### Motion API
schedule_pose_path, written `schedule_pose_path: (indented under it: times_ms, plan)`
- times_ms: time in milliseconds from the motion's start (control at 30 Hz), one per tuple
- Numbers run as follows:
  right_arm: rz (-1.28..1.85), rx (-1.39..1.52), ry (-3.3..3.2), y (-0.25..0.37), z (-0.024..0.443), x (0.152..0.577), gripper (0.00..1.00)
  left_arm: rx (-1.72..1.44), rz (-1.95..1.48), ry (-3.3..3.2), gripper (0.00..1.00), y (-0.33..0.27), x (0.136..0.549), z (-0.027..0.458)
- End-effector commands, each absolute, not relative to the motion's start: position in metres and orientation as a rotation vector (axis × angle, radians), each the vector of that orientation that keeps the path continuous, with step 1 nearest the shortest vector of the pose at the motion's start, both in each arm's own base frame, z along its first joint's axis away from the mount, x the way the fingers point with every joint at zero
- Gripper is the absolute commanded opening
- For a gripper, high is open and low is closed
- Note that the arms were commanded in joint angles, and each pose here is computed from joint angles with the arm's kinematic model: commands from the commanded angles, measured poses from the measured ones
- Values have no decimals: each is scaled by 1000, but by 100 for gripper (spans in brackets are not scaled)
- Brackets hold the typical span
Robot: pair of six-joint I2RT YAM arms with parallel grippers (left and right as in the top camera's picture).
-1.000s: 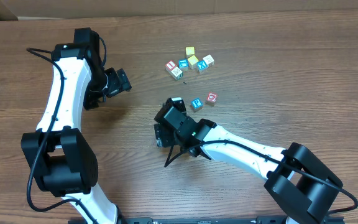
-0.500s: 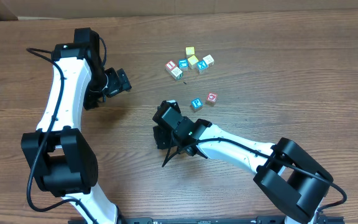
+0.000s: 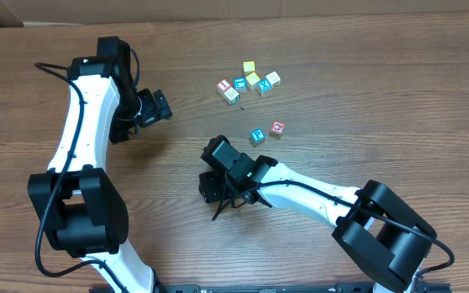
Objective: Flip 3 blocks
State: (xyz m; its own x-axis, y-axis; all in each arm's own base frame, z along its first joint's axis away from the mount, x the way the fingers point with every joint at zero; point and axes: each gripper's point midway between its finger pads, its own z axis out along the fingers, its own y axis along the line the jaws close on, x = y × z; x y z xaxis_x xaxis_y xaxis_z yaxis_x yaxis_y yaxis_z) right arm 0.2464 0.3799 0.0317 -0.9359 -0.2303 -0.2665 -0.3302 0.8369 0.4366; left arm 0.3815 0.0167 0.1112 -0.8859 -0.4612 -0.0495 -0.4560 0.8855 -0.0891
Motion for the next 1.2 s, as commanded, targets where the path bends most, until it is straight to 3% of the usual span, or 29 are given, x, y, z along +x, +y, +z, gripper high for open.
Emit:
schedule_pose_path:
  times_ms: [0, 167, 533, 800, 1167]
  plan:
    - [755, -449, 2798, 386, 38, 248, 56, -690, -108, 2949, 100, 17, 386, 124]
    - [697, -413, 2774, 379, 43, 260, 59, -690, -108, 2949, 100, 17, 386, 124]
    - [595, -217, 2740, 311, 134, 337, 64, -687, -108, 2950, 100, 16, 386, 124]
    - [512, -134, 2741, 258, 126, 376, 70, -687, -108, 2950, 100, 16, 386, 124]
    - [382, -142, 2791, 252, 81, 387, 71, -687, -108, 2950, 100, 16, 386, 124]
